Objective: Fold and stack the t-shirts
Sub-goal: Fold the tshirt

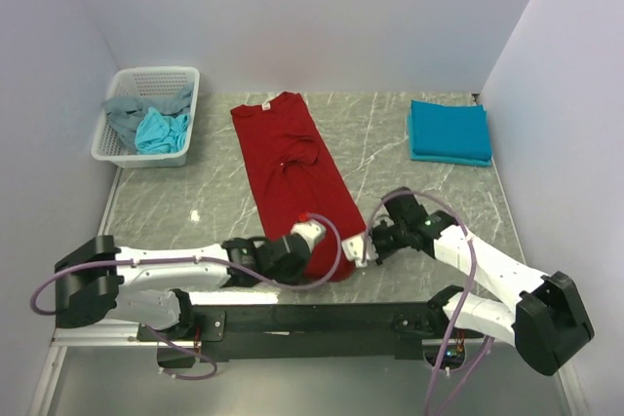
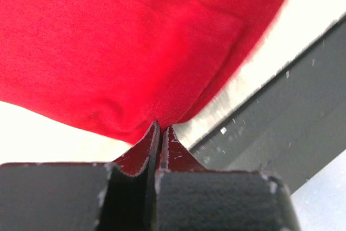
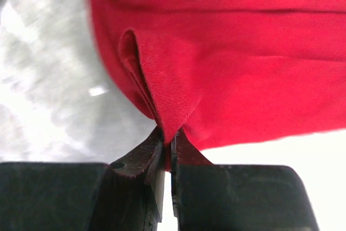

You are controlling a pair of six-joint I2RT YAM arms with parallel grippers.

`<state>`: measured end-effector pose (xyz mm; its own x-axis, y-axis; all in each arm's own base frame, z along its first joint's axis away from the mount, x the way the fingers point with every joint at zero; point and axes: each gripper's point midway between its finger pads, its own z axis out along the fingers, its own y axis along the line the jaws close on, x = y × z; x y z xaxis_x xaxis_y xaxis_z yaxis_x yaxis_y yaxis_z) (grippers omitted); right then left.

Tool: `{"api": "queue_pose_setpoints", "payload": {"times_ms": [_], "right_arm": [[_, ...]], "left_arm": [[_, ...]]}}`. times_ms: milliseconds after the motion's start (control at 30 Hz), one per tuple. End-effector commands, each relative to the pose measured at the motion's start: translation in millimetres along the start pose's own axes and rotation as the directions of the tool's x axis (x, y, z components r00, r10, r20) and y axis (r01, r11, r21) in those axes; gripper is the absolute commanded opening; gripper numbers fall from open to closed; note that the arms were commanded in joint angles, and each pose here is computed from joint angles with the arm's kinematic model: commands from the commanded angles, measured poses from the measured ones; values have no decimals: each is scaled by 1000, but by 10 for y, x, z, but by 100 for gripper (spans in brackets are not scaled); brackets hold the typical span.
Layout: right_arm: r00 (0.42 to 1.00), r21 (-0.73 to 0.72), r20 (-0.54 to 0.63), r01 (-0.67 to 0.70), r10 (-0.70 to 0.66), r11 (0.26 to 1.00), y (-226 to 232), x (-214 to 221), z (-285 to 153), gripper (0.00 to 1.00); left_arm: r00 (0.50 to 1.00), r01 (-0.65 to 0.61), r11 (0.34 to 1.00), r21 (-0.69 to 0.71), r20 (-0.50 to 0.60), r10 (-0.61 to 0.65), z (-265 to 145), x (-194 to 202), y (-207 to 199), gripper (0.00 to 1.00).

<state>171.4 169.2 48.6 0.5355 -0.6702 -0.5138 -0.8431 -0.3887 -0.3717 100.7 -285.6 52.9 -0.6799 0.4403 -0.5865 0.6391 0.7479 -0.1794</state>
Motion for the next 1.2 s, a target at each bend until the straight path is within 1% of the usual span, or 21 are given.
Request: {"api": "queue_pose_setpoints", "payload": {"times_ms": [0, 33, 100, 133, 167, 200, 233, 267, 300, 333, 367, 400, 433, 467, 533, 567, 633, 667, 767, 933, 1167], "right_arm": [[992, 94, 79, -105, 97, 990, -460, -254, -123, 0], [992, 146, 66, -112, 103, 983, -689, -247, -147, 0], [981, 185, 57, -191, 183, 964, -893, -216, -162, 0], [977, 232, 38, -214, 211, 949, -1147, -167, -168, 0], [964, 244, 41, -263, 261, 933, -1239, -142, -161, 0], [957, 260, 41, -286, 286, 922, -1355, -120, -154, 0], [955, 308, 56, -293, 290, 905, -1619, -167, -230, 0], [932, 310, 41, -354, 359, 883, -1719, -67, -125, 0], [925, 317, 42, -372, 379, 872, -1831, -50, -109, 0], [916, 333, 45, -389, 398, 859, -2068, -29, -72, 0], [895, 349, 48, -430, 443, 833, -2178, 8, -65, 0], [888, 351, 51, -445, 458, 824, -2280, 22, -39, 0], [890, 384, 74, -442, 450, 810, -2526, -35, -115, 0], [869, 368, 67, -479, 491, 797, -2565, 49, 33, 0], [857, 393, 69, -494, 511, 776, -2812, 113, 100, 0], [844, 402, 71, -511, 531, 760, -2878, 141, 123, 0], [830, 431, 63, -523, 554, 735, -3066, 242, 183, 0], [821, 435, 65, -535, 568, 724, -3113, 259, 213, 0], [802, 457, 62, -552, 594, 697, -3277, 363, 308, 0], [772, 492, 59, -574, 633, 655, -3440, 498, 404, 0], [746, 527, 52, -585, 664, 616, -3489, 625, 370, 0]], "left_arm": [[990, 58, 998, 33, 130, -62, -155, -528, 113, 1], [985, 68, 997, 31, 154, -73, -189, -629, 184, 1], [965, 142, 990, 27, 218, -144, -272, -886, 441, 1], [959, 150, 988, 24, 239, -152, -302, -980, 537, 1], [953, 166, 986, 19, 254, -166, -325, -1056, 630, 0], [943, 210, 978, -14, 268, -199, -338, -1141, 856, 1], [938, 210, 977, -24, 288, -194, -375, -1257, 945, 1], [937, 223, 974, -39, 284, -203, -351, -1292, 1054, 1], [926, 262, 963, -61, 298, -233, -362, -1361, 1258, 1], [920, 262, 963, -70, 318, -227, -389, -1474, 1360, 0], [923, 271, 960, -76, 303, -237, -321, -1488, 1454, 1], [913, 301, 949, -89, 312, -261, -318, -1543, 1646, 0], [910, 298, 950, -93, 327, -253, -339, -1663, 1734, 0], [914, 309, 946, -103, 308, -265, -240, -1670, 1832, 1], [903, 326, 936, -131, 338, -267, -259, -1843, 2089, 1], [905, 339, 930, -142, 321, -281, -172, -1833, 2190, 0], [892, 359, 920, -157, 346, -290, -191, -1971, 2411, 1], [889, 387, 906, -171, 330, -317, -115, -1935, 2572, 0], [882, 410, 895, -172, 324, -342, -30, -2022, 2783, 1], [889, 395, 902, -173, 319, -328, 38, -2219, 2923, 1], [901, 394, 902, -177, 268, -341, 218, -2168, 3055, 1]]}}
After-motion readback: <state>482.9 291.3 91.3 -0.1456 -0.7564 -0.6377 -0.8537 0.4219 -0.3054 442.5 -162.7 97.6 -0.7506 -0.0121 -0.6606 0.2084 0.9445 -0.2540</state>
